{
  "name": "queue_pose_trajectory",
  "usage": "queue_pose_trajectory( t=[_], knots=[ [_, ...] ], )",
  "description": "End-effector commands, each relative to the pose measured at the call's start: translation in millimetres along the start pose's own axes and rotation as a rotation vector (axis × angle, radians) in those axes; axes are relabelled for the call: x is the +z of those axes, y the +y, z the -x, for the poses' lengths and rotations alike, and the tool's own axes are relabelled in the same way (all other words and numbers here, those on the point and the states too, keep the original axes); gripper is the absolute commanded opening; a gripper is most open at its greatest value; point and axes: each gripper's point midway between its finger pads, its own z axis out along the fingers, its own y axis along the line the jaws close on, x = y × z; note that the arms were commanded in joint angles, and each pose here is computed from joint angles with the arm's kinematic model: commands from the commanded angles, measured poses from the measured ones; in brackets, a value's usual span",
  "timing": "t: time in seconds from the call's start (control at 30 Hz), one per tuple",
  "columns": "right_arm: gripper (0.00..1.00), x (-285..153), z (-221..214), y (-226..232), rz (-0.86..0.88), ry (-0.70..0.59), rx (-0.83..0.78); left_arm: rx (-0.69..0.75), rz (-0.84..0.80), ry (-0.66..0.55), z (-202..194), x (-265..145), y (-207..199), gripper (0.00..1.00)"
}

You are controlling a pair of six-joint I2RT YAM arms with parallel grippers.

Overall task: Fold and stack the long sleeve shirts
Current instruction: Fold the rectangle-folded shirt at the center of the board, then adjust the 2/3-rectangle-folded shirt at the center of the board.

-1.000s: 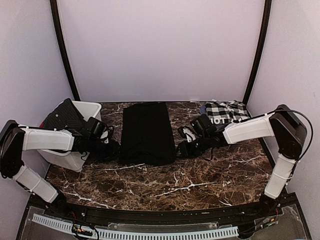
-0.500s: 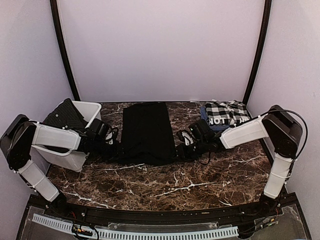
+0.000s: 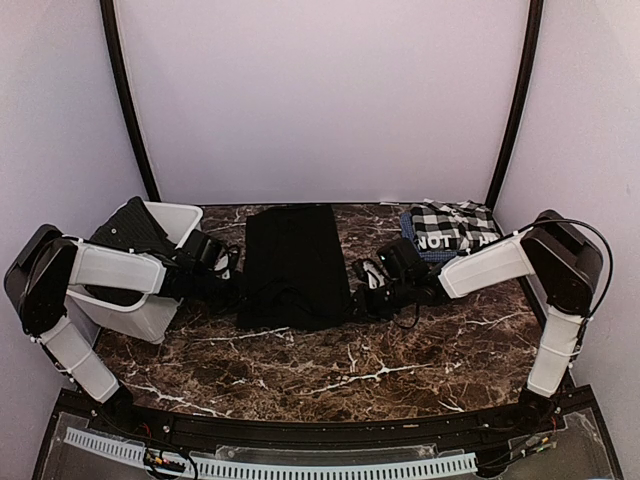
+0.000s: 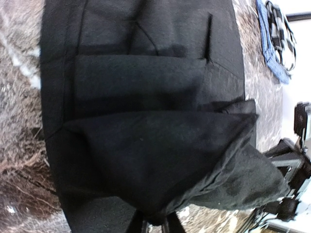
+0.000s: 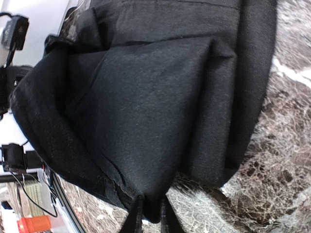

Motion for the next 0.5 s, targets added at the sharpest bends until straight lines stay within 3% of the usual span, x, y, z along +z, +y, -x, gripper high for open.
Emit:
queue_pose_trajectory(
  t=[0.0,0.07,0.47],
  knots=[
    [0.04,-4.2,12.2,17.8,0.047,-0.038,-0.023,0.024,-0.024,-0.041,10.6,-7.2,-13.7,0.02],
    [0.00,-5.9,16.7,22.6,0.055,-0.047,-0.026,0.027,-0.021,-0.053,12.8,-10.6,-14.9,0.00],
    [0.00,-23.8,66.0,47.1,0.093,-0.152,-0.033,0.052,-0.026,-0.111,32.6,-24.6,-31.8,0.00]
  ],
)
